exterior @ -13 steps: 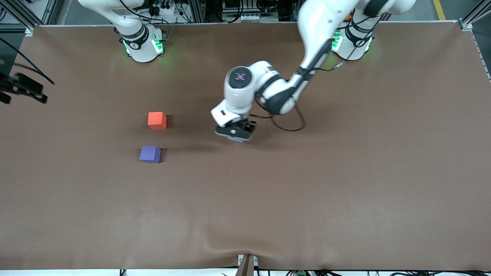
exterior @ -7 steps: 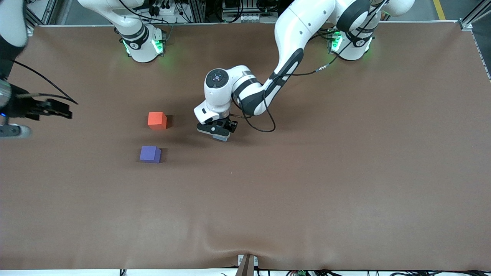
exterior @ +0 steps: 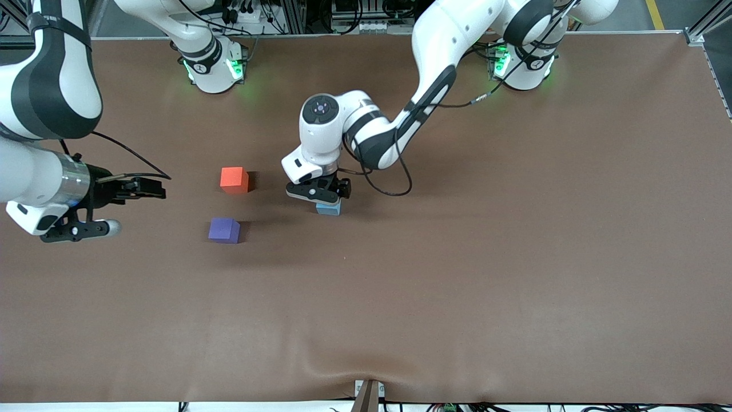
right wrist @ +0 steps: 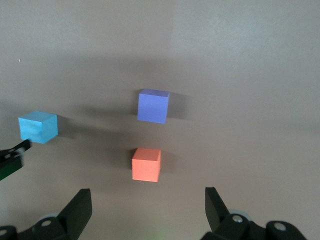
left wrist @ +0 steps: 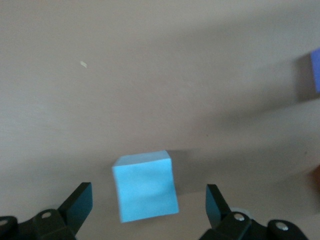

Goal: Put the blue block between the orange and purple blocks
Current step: 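Grasp the blue block with the right gripper while the left gripper releases, then withdraw the left gripper while the right gripper holds the blue block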

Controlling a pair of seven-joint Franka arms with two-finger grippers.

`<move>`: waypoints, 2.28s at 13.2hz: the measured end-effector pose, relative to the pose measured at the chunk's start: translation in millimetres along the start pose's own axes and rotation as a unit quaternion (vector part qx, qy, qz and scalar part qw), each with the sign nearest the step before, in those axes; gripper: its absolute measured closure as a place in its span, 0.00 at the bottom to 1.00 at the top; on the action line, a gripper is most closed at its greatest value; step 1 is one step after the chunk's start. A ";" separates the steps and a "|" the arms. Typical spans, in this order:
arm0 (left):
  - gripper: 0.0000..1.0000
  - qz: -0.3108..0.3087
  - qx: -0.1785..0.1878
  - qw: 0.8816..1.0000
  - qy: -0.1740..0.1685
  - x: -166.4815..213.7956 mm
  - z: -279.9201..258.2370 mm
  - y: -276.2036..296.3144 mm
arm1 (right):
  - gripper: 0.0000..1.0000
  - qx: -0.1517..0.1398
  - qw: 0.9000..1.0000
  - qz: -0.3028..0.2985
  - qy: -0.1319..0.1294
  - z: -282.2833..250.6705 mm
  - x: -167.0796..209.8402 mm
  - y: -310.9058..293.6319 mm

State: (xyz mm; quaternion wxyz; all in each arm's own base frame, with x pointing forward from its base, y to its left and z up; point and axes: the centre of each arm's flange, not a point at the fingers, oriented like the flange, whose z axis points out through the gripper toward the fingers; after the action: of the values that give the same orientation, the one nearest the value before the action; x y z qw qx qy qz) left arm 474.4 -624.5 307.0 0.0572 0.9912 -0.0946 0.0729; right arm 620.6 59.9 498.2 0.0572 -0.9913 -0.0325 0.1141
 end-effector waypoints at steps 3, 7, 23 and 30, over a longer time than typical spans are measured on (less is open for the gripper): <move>0.00 -0.073 0.024 0.997 0.014 70.9 -118.0 -90.6 | 0.00 -0.012 1.000 -0.003 0.008 31.5 12.8 -85.3; 0.00 -0.162 0.054 0.985 0.024 127.0 -246.4 -256.4 | 0.00 -0.032 0.999 -0.041 0.015 106.9 26.1 -195.7; 0.00 -0.158 0.106 0.982 -0.022 73.1 -405.1 -533.5 | 0.00 -0.058 0.997 -0.005 0.058 339.0 -4.7 -313.4; 0.00 -0.179 0.079 0.980 -0.040 45.9 -391.9 -579.5 | 0.20 -0.069 0.996 0.035 0.041 350.9 -13.7 -312.3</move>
State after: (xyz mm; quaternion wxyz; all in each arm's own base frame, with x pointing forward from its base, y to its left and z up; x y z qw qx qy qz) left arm 580.0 -17.5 641.6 -0.0130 0.9956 0.0877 0.0291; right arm 510.7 405.6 199.5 -0.0137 -0.9972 -0.0027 0.0732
